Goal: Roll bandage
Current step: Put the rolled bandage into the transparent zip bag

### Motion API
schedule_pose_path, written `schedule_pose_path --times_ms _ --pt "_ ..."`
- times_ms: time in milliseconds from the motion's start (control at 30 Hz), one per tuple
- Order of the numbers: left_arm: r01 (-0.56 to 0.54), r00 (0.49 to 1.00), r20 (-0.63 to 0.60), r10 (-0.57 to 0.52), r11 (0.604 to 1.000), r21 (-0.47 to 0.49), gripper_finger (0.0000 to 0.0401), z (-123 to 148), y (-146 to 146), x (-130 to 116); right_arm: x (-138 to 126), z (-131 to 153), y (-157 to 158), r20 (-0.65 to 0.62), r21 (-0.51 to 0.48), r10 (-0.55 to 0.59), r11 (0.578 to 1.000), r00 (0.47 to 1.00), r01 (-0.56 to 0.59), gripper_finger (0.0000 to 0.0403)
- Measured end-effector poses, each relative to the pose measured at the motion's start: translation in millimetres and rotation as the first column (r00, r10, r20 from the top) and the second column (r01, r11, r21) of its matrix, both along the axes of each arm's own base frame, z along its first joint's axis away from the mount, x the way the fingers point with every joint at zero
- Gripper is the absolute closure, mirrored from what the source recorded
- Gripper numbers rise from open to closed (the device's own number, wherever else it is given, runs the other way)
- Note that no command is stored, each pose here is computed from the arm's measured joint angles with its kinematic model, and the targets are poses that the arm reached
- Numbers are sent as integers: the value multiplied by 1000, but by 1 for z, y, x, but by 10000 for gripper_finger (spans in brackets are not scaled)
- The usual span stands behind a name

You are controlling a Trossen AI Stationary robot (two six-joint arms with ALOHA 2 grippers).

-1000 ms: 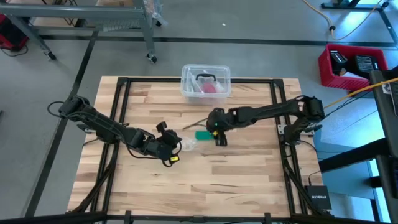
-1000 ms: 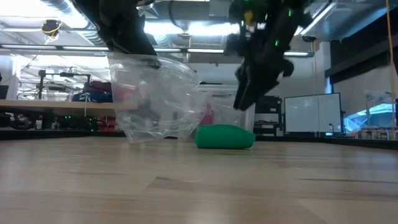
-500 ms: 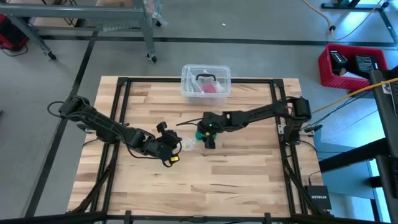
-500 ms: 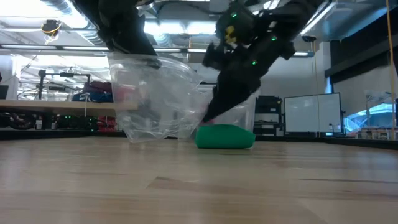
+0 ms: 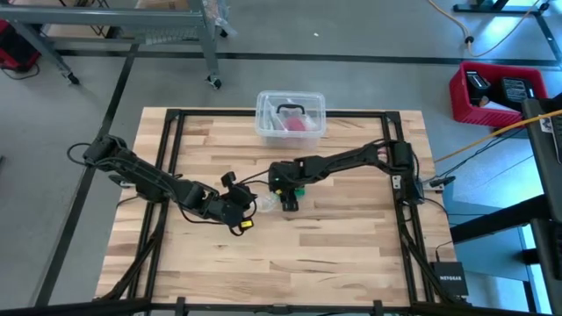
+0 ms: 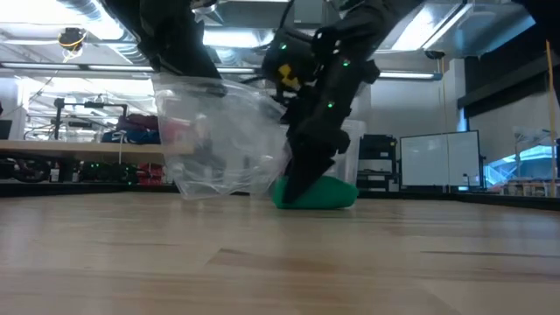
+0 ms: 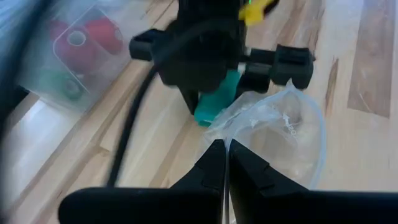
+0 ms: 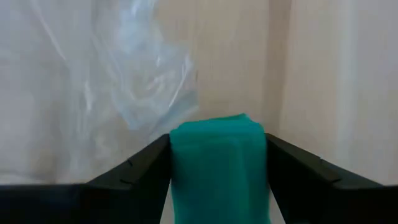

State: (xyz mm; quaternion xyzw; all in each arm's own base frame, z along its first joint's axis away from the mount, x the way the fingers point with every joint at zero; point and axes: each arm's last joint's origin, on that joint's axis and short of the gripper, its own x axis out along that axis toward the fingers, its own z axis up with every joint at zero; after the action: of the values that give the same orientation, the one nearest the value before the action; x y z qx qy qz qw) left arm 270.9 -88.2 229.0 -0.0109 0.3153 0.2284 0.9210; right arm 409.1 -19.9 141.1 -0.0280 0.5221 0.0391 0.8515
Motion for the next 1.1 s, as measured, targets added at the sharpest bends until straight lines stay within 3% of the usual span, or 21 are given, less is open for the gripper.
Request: schedule_pose_path --times_ms 233,433,600,767,867,967,1033,1100 --pt "0 1000 1 0 1000 -1 396 0 0 0 8 4 -2 -80 -45 -21 999 997 17 194" --pt "0 1000 3 0 1000 -1 396 0 0 0 3 8 -2 -125 -94 11 995 992 -23 271" --pt "0 1000 3 0 1000 -1 396 0 0 0 -15 37 4 -174 -108 45 992 984 -64 328" --pt "-3 1000 11 3 1000 -12 396 0 -2 0 -45 88 11 -72 -140 51 988 996 -61 331" --pt "-3 1000 18 3 1000 -20 396 1 -3 0 -64 122 21 145 -140 79 988 986 -58 326" --pt "-2 999 40 4 1000 -30 396 2 -4 1 -78 145 35 462 -106 141 989 876 -103 329" --pt "3 998 70 -1 999 -38 396 4 -5 3 -85 149 45 659 -99 177 984 731 -149 332" --pt "16 995 104 -12 999 -39 396 7 -6 6 -88 146 54 811 -105 207 972 548 -212 332"
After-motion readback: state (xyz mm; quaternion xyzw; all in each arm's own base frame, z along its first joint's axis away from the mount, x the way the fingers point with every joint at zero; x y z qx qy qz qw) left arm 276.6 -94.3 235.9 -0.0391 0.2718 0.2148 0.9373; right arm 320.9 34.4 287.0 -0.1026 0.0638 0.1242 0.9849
